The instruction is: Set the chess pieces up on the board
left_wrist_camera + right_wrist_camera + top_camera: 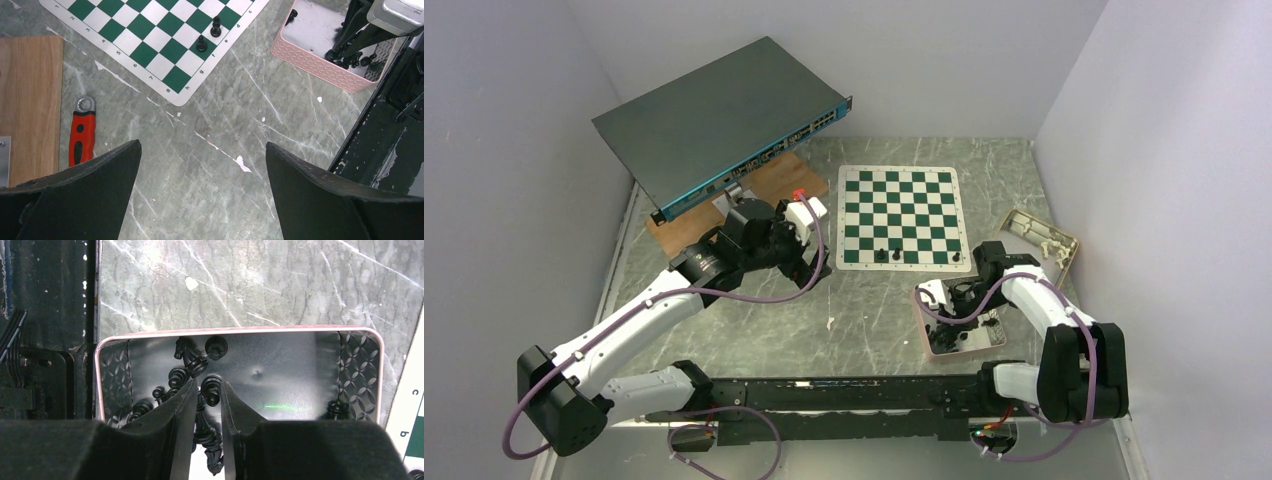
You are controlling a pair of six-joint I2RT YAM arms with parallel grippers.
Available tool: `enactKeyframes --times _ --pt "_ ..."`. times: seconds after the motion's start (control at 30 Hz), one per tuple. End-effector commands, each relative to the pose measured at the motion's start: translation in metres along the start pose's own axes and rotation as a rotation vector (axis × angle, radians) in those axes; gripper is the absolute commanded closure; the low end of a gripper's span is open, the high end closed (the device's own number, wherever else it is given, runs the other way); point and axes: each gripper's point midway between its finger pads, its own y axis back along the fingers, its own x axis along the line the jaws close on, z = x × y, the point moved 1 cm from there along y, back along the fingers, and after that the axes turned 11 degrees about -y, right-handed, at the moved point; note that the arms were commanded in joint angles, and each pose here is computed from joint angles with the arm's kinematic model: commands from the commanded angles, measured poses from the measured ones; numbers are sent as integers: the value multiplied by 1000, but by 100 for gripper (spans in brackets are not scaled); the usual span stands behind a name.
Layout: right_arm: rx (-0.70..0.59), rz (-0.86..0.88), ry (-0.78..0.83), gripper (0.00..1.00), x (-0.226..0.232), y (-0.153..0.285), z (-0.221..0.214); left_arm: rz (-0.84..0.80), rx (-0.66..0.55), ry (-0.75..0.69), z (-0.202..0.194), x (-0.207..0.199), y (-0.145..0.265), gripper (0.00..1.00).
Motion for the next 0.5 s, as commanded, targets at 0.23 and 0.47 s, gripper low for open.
enactKeyframes --times 0.23,0.47 --pt "10 -7 -14 90 -2 -1 -1 -3 -38 -16 12 2 0 0" --pt "-21 -62 -106 100 -15 9 11 0 -39 -16 12 3 1 0"
